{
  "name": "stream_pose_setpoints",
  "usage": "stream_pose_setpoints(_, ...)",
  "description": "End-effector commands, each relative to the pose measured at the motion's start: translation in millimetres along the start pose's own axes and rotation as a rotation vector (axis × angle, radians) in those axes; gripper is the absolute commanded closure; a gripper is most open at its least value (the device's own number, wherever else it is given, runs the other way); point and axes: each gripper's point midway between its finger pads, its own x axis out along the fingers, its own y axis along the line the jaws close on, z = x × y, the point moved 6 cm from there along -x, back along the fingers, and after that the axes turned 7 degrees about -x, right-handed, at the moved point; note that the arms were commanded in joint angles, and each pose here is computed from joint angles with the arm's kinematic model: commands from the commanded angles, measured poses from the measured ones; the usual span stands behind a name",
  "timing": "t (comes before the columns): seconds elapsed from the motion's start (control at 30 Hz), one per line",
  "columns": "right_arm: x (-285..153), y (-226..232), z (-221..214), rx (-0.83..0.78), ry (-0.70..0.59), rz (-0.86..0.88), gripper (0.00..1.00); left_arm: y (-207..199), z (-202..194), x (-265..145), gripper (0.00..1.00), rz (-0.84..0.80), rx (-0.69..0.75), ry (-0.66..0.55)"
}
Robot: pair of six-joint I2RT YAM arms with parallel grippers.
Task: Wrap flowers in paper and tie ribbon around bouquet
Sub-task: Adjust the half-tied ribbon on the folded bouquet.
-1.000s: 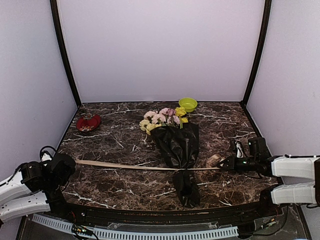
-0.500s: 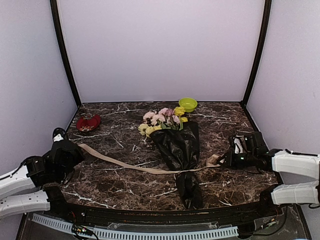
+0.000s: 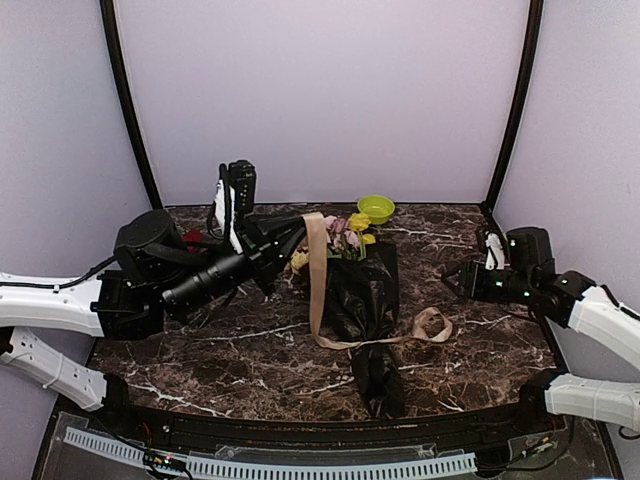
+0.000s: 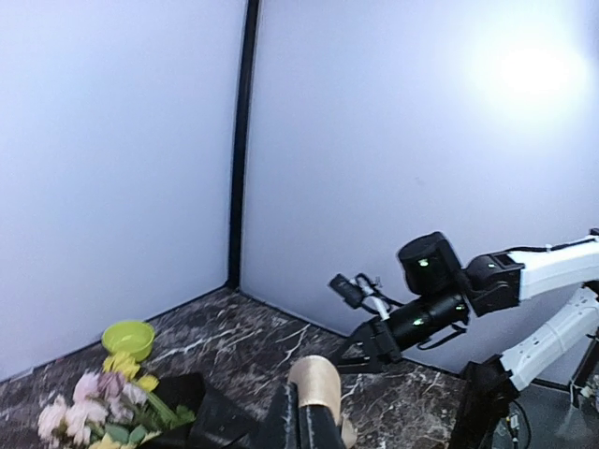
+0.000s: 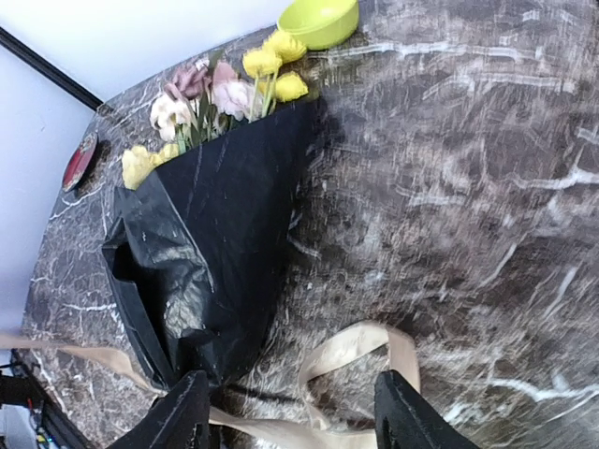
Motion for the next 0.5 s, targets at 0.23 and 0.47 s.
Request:
stream_pose_setpoints(0.23,-12,114,8,-0.371,-0.039,0.547,0.48,-81,68,5,1.0,-0.388,0.184,-0.245)
stream_pose_setpoints(0.47,4,193,-43,-0.678,-0.042,0.756,0.38,-84,75,11,1.0,-0.351,0.213,-0.274)
